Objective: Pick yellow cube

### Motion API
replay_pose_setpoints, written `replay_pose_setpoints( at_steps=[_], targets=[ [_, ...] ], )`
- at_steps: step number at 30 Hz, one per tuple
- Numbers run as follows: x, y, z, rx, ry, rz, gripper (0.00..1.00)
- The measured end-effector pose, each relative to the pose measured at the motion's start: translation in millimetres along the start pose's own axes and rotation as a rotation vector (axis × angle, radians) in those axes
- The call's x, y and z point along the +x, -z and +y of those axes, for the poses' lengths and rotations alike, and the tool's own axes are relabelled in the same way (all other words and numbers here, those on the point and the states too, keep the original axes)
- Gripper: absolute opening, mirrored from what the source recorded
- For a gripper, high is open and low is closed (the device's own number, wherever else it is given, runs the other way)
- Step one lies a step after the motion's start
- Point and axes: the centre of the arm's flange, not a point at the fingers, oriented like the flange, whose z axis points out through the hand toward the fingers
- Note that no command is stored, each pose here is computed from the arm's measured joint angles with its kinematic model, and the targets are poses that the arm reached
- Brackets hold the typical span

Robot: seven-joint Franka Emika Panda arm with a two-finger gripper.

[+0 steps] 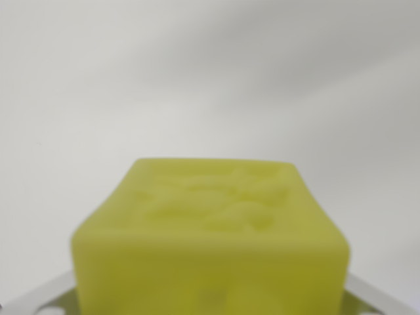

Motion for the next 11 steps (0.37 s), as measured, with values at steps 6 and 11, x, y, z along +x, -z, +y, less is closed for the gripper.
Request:
replay_pose_setpoints(
  at_steps=[6, 11],
  targets=[
    [0.0, 3.6, 0.0, 0.0, 0.0, 0.0, 0.0],
    [0.0, 3.6, 0.0, 0.0, 0.0, -0.0001, 0.0]
  ],
)
